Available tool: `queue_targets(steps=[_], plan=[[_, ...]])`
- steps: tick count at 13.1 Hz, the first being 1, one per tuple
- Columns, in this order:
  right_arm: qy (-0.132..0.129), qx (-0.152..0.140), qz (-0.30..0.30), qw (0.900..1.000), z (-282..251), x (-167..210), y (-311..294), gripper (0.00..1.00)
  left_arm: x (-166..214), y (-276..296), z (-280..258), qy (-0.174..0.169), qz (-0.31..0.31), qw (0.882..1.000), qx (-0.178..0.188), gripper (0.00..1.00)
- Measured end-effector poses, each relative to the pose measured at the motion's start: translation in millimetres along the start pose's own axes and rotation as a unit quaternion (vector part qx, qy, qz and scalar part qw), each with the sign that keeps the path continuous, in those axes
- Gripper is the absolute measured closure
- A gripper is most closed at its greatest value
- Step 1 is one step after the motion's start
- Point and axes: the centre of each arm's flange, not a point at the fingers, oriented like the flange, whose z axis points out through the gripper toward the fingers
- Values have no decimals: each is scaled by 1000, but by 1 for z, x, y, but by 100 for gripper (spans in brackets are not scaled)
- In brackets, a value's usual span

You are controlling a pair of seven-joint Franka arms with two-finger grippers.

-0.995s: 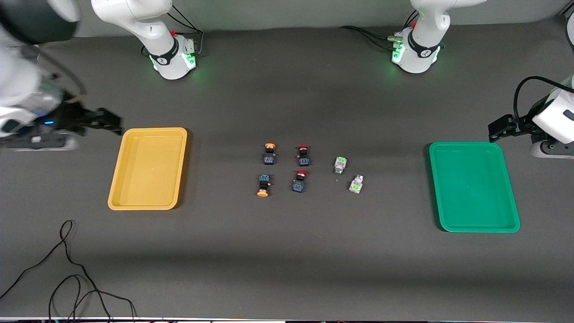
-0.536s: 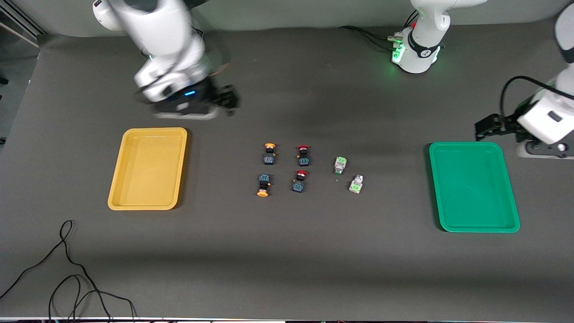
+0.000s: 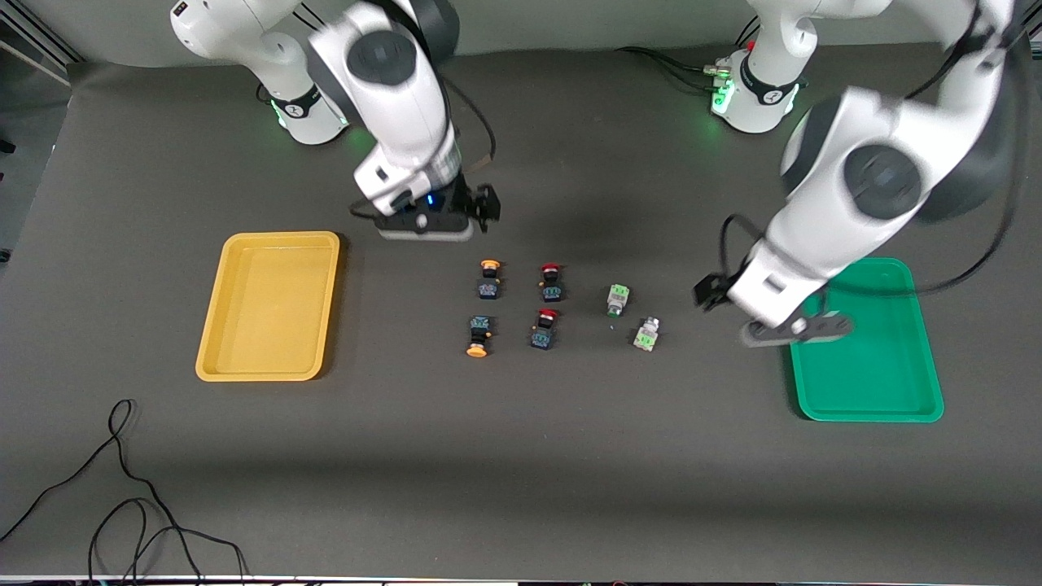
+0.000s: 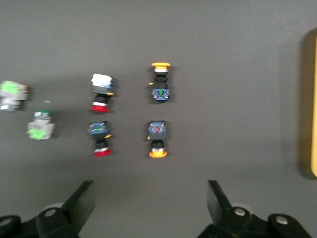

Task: Place green and yellow buttons in trays
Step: 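Grasp a yellow button with the right gripper while the left gripper grasps a green button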

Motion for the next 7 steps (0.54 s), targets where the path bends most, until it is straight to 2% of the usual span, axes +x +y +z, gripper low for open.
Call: queue_targets(steps=[3,7], plan=[[-13,-18,1,1000,96,6,-5,0,13,14,83,-19,6,1000,-2,0],[-12,-20,0,1000,187,6,-5,0,-3,38,181,-8,25,999,-17,0]])
